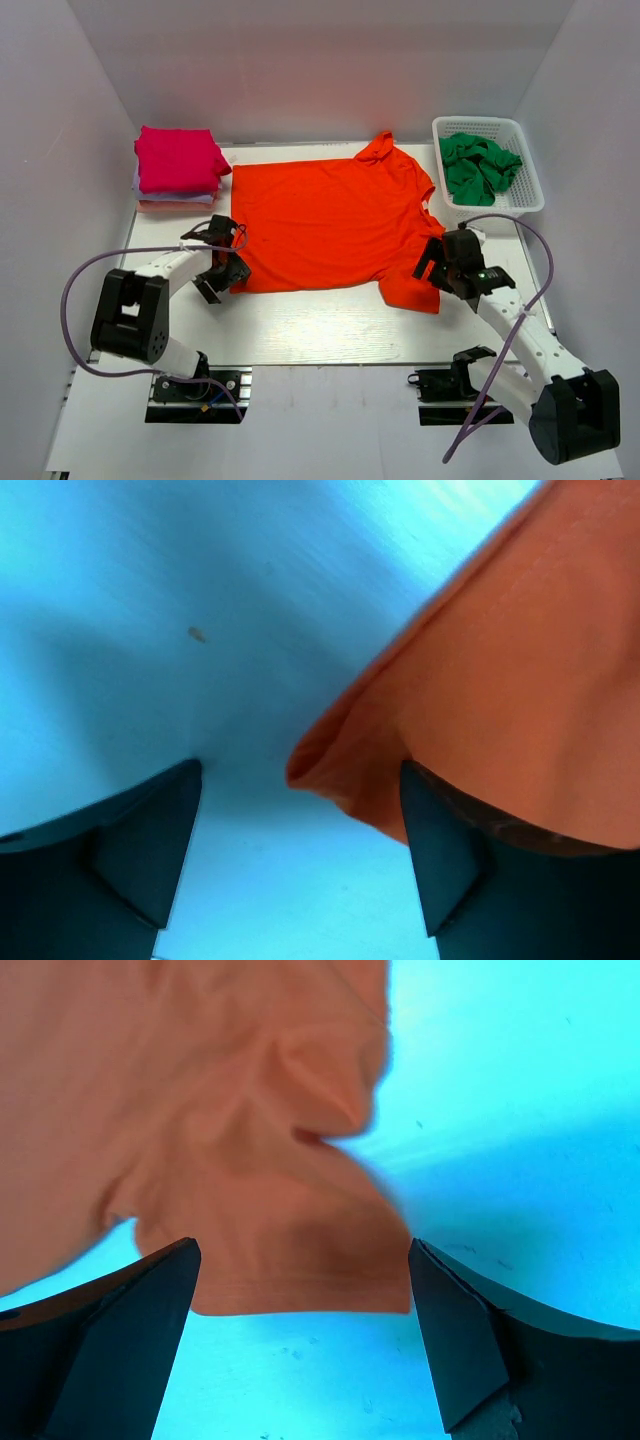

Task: Fold and stack the t-shirts
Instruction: Grap the side of the flattened tshirt closest away from the robot with both arms

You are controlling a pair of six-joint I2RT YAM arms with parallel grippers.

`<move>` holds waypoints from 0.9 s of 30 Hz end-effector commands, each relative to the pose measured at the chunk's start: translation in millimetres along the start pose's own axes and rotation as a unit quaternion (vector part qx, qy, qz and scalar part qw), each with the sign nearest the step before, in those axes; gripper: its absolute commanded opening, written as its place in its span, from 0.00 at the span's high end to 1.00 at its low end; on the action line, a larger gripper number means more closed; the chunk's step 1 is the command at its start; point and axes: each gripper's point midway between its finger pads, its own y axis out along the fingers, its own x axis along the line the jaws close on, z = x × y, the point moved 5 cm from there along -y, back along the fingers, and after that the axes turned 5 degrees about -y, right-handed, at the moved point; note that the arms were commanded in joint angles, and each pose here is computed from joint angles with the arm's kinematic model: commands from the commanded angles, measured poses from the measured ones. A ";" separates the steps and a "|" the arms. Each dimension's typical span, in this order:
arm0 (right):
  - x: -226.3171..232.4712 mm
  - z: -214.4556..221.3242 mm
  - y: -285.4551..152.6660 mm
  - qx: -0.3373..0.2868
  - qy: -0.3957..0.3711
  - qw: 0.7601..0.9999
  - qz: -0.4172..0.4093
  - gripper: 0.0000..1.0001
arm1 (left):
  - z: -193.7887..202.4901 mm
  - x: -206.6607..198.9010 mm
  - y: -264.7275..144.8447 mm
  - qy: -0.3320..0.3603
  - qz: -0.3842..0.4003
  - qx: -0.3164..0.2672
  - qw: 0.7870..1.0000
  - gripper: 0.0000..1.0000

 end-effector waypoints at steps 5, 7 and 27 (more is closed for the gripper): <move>-15.2 16.3 -0.7 0.012 0.049 0.998 0.043 0.10 | 10.8 1.3 19.3 -0.006 -0.006 0.023 1.000 0.25; -17.3 22.9 -0.1 0.023 0.050 0.997 0.045 0.10 | 11.9 1.4 23.7 -0.006 -0.005 0.022 1.000 0.34; -16.2 86.3 24.4 0.158 0.078 0.984 0.028 0.55 | 10.4 -14.3 14.7 0.008 0.045 0.025 0.999 1.00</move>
